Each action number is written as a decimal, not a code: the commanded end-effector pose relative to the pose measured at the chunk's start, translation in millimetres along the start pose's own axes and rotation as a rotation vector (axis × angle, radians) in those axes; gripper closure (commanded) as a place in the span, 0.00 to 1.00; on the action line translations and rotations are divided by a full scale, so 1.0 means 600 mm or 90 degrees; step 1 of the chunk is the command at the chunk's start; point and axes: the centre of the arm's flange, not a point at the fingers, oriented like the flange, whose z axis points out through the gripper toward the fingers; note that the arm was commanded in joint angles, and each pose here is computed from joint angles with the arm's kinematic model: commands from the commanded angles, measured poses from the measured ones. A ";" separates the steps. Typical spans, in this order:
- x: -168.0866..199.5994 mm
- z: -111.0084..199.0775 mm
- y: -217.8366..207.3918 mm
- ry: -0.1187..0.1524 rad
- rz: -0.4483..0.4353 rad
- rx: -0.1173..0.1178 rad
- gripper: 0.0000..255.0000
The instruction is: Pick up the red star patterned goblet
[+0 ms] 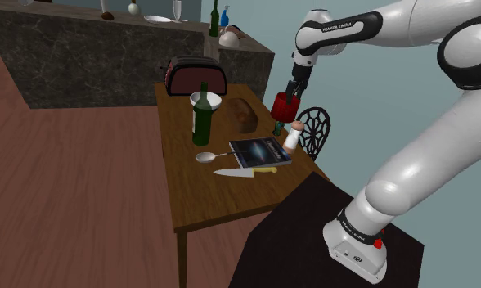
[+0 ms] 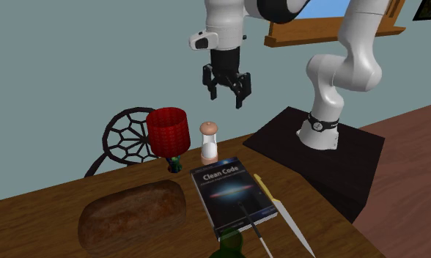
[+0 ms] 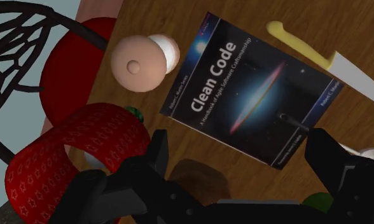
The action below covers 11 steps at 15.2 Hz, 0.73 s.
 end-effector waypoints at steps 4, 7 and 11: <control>0.067 0.030 0.089 0.004 -0.008 0.008 0.00; 0.106 0.048 0.140 0.006 -0.012 0.013 0.00; 0.145 0.074 0.189 0.008 -0.016 0.017 0.00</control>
